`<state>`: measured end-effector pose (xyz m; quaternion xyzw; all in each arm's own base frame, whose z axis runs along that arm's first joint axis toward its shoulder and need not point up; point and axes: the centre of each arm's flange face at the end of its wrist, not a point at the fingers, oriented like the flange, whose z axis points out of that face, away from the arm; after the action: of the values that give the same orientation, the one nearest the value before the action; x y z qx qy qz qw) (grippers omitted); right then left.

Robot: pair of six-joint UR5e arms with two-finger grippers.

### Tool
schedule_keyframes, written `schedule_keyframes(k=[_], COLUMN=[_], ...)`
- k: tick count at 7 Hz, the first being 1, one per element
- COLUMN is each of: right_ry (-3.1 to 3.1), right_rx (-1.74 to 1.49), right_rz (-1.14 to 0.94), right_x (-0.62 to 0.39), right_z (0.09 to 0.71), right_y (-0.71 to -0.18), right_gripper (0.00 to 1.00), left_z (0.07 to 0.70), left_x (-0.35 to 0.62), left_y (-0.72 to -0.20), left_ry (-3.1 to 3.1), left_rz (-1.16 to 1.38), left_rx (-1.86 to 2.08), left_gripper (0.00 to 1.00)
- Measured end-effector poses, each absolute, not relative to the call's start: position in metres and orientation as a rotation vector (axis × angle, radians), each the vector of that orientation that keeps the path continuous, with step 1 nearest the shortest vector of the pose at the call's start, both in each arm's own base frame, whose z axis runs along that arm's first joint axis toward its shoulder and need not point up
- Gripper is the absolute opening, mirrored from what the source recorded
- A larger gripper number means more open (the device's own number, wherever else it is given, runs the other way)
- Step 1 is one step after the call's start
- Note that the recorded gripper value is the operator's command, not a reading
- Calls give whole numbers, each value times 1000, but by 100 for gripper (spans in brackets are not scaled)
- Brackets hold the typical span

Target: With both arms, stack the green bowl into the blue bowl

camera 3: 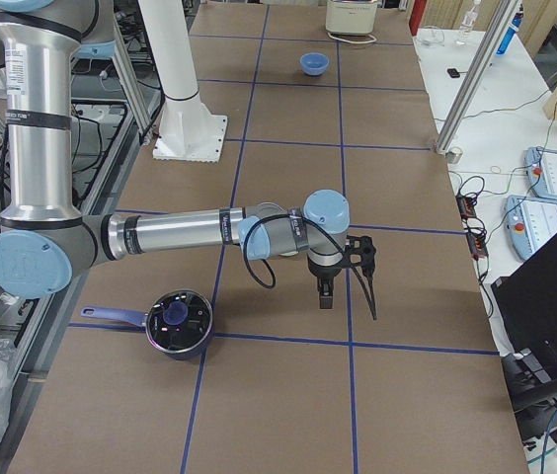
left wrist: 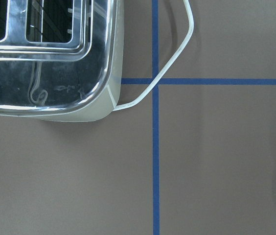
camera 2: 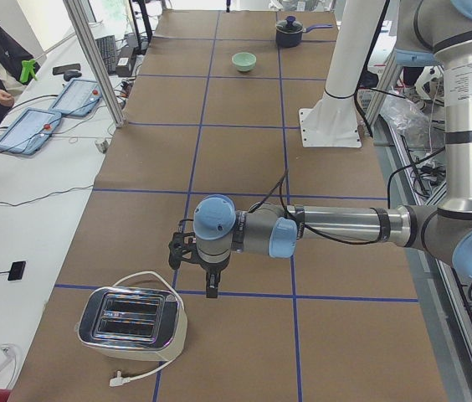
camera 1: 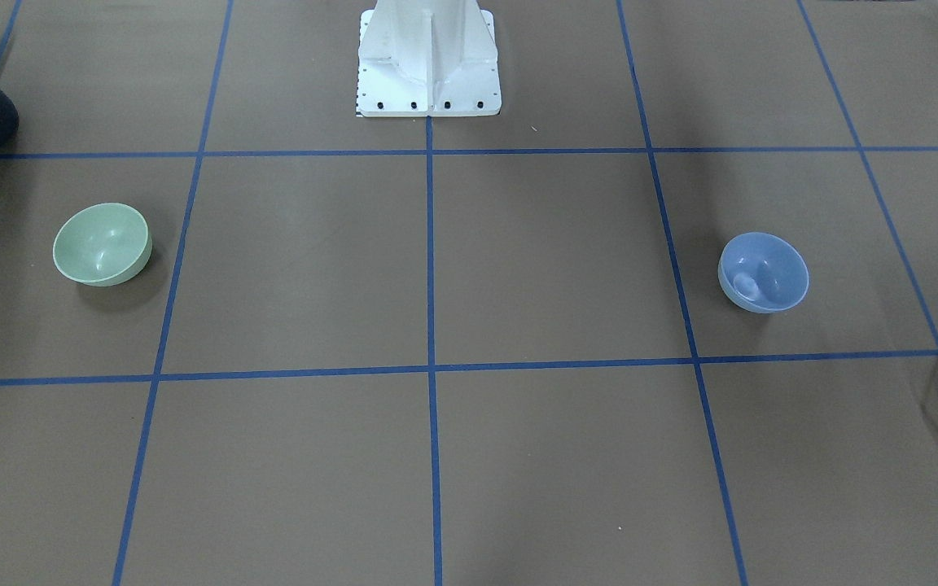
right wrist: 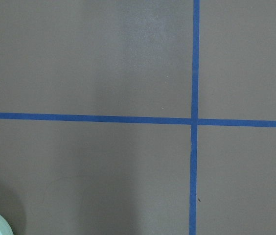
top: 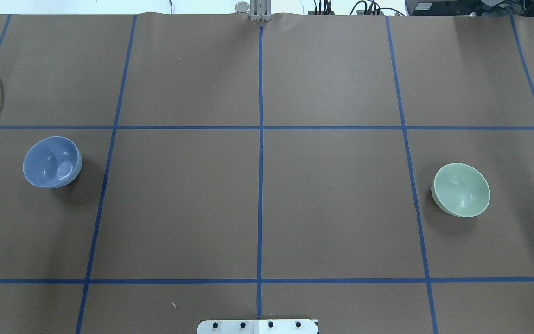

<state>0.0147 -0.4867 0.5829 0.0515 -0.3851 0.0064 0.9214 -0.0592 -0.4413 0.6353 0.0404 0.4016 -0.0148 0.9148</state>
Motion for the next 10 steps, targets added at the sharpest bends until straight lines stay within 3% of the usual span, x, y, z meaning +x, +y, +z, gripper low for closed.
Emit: schedule_keyframes(k=[4,10], right_ry=[-797,-819], right_rx=[156,262], right_rz=[-10,-132], right_x=[13,-32], right_z=[573,511], right_y=[-493,-540], right_gripper=[100,100], left_z=[620,555], left_x=[-59,-46], left_y=[-454,-504], left_ry=[829,867], left_rz=[-16,89], left_rx=[119,298], left_gripper=[99,99])
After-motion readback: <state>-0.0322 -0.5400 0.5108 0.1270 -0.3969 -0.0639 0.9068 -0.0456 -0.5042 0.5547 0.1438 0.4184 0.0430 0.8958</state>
